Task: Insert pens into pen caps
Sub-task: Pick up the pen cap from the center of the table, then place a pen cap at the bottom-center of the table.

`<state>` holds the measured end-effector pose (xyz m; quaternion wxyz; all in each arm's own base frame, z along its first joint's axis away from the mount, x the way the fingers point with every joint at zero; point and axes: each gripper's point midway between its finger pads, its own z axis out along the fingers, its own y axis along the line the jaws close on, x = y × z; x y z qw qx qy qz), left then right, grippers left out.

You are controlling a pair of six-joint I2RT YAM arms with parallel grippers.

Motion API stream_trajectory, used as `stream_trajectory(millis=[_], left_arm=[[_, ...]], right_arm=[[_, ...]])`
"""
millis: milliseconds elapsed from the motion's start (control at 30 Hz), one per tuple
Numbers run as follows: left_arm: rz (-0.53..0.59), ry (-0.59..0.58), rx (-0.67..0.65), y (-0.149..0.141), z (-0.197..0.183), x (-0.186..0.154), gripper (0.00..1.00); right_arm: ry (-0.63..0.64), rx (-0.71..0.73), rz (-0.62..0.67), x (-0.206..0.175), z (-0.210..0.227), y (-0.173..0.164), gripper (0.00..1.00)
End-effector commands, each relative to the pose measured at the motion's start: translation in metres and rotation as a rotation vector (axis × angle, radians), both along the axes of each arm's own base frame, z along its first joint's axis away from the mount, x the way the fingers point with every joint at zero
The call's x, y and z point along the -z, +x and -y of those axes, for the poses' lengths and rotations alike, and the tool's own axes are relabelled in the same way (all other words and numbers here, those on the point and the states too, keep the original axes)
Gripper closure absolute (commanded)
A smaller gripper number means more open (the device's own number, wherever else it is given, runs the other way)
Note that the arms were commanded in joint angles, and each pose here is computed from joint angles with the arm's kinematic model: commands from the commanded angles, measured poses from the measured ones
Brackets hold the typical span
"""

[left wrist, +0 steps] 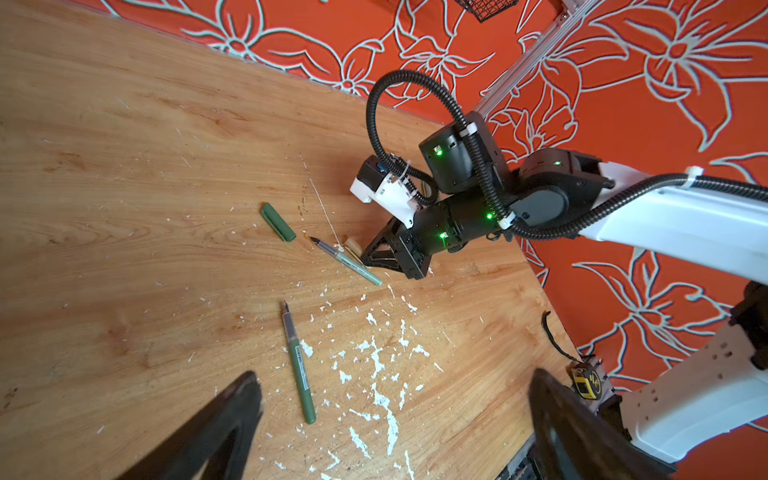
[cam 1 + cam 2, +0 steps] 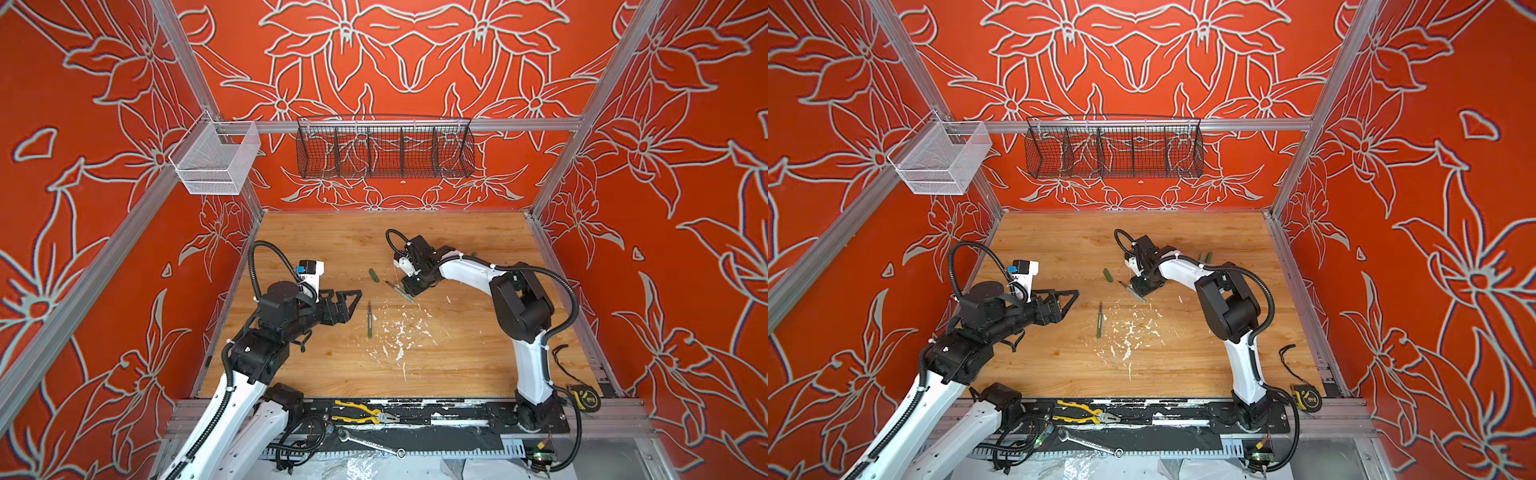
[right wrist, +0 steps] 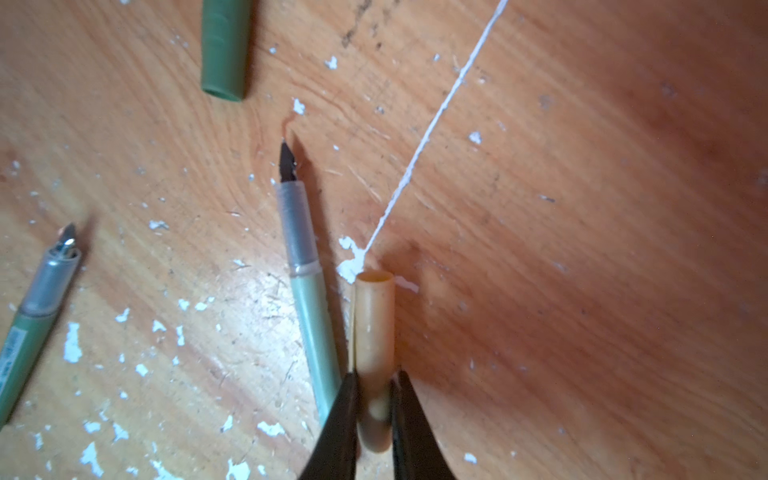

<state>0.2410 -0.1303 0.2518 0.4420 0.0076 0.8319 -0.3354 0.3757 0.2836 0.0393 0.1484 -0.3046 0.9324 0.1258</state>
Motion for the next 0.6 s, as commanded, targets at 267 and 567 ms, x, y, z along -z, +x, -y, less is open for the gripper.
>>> stream_trajectory(millis=[267, 567], left_arm=[[0.006, -0.061, 0.048, 0.009, 0.013, -0.002, 0.03], [0.007, -0.055, 0.036, 0.017, 0.013, 0.003, 0.02]], right_arm=[[0.008, -0.047, -0.032, -0.031, 0.022, -0.042, 0.84], [-0.033, -0.264, -0.176, -0.003, 0.007, -0.156, 0.83]])
